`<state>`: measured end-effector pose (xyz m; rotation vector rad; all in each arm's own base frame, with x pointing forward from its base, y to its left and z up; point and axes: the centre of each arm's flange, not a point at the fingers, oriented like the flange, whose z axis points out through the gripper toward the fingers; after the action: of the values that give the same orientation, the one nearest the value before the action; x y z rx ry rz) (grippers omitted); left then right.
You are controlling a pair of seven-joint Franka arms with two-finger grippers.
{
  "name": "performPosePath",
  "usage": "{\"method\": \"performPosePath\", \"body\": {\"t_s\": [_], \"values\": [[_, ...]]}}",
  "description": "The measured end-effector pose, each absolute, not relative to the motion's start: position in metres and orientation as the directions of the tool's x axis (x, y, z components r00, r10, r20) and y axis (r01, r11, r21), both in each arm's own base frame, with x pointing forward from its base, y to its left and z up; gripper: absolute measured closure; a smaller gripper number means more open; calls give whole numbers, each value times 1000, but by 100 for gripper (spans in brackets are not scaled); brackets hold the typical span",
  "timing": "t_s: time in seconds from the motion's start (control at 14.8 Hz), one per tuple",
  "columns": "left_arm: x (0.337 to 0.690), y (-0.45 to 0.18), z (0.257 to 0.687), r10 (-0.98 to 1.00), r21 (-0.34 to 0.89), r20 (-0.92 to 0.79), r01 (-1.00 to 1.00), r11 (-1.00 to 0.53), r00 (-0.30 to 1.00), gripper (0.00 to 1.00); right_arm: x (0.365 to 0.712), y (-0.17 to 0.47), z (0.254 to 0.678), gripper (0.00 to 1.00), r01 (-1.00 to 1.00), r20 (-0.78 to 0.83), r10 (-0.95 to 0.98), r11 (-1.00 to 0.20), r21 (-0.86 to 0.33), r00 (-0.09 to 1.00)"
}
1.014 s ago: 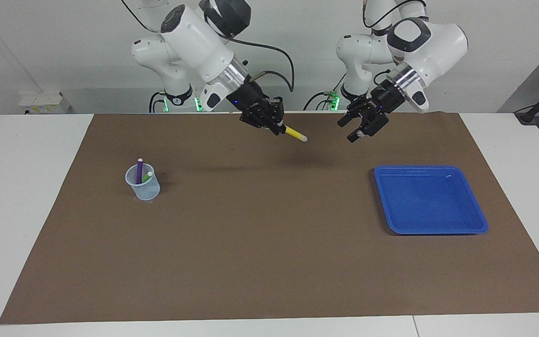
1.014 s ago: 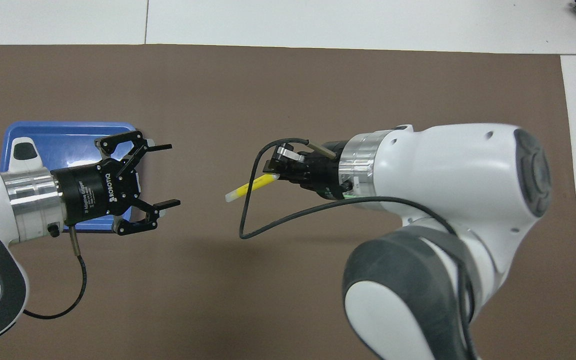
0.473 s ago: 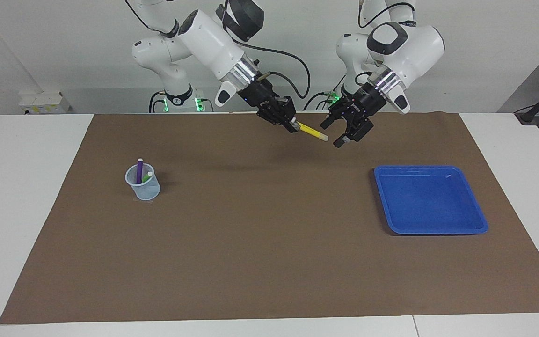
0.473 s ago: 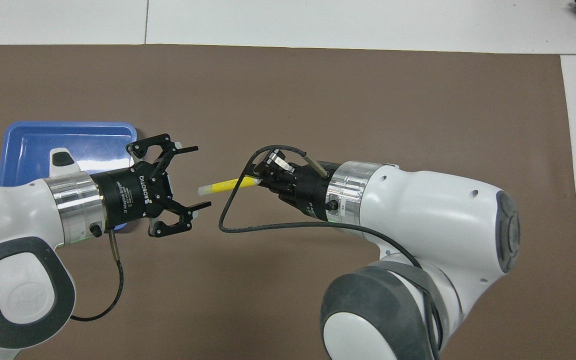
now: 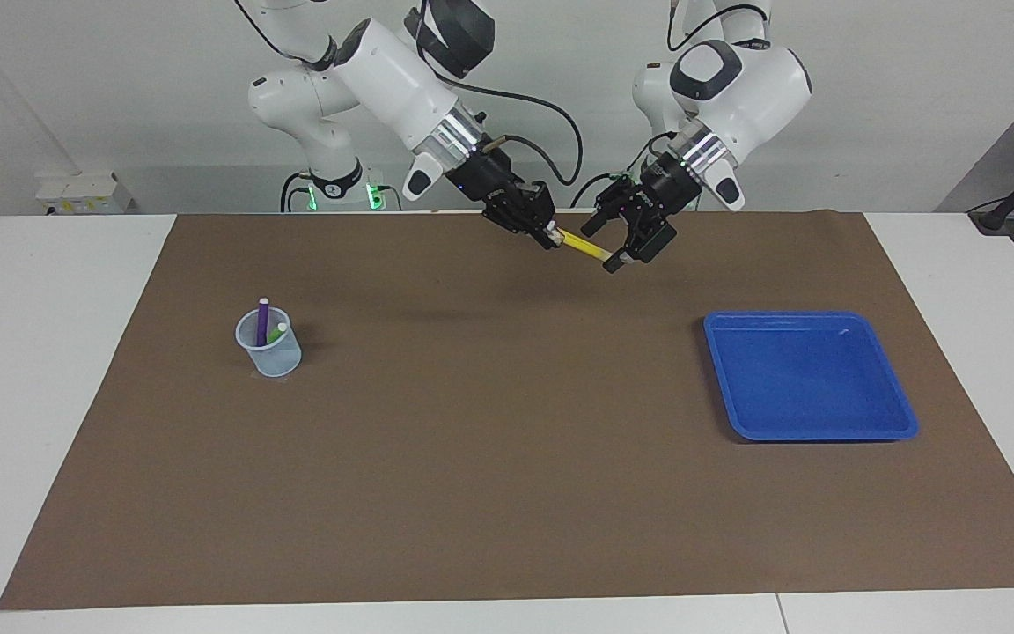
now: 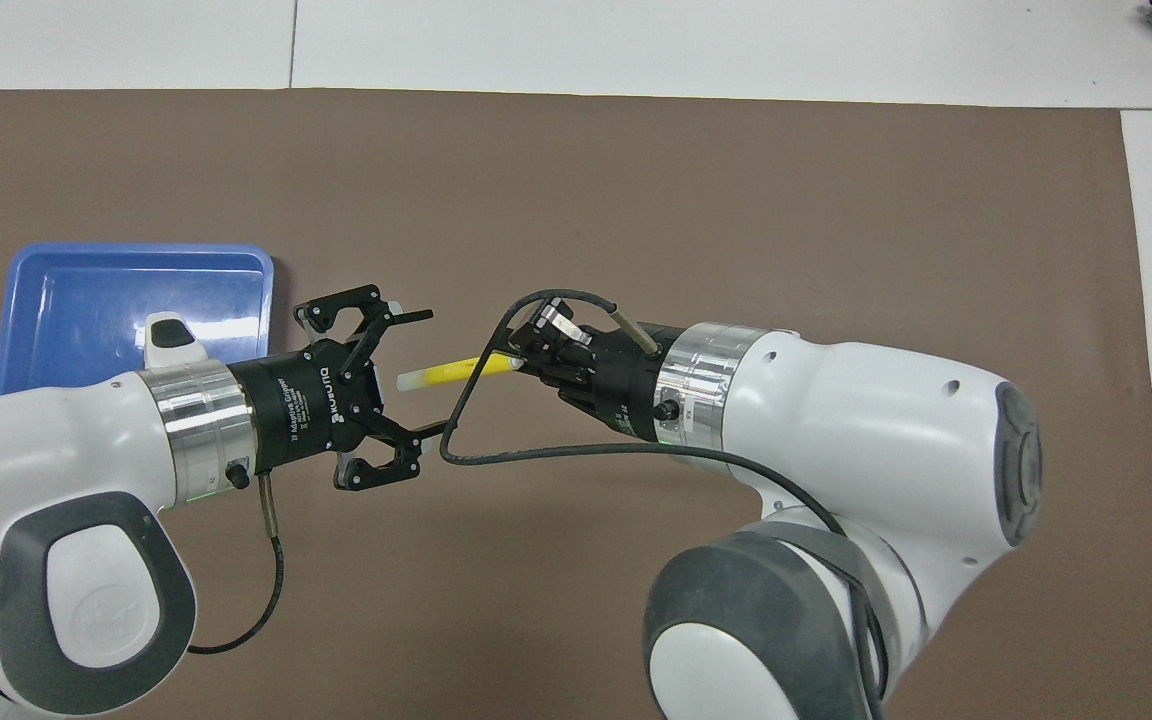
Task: Right arm passes pens to left for tray arrangement
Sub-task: 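Close the left gripper on the yellow pen beside the right gripper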
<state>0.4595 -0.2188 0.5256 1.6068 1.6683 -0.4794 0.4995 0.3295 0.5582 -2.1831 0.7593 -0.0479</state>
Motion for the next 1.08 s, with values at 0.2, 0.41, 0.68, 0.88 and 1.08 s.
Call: {"method": "performPosePath", "body": {"t_s": [0.2, 0.41, 0.68, 0.88, 1.08], "values": [[457, -224, 524, 684, 241, -725, 961, 139, 83, 0, 500, 329, 558, 82, -511, -220, -537, -485, -710, 815], [456, -226, 523, 686, 241, -723, 961, 138, 83, 10, 500, 329, 558, 82, -513, -223, -537, -482, -710, 813], [456, -226, 523, 686, 241, -723, 961, 138, 83, 49, 500, 329, 558, 82, -513, -223, -537, -482, -710, 813], [456, -226, 523, 686, 241, -723, 961, 138, 83, 60, 500, 329, 558, 82, -514, -224, -537, -482, -710, 813], [456, -226, 523, 685, 240, -723, 961, 137, 83, 56, 500, 329, 558, 82, -514, -224, -538, -482, -710, 813]]}}
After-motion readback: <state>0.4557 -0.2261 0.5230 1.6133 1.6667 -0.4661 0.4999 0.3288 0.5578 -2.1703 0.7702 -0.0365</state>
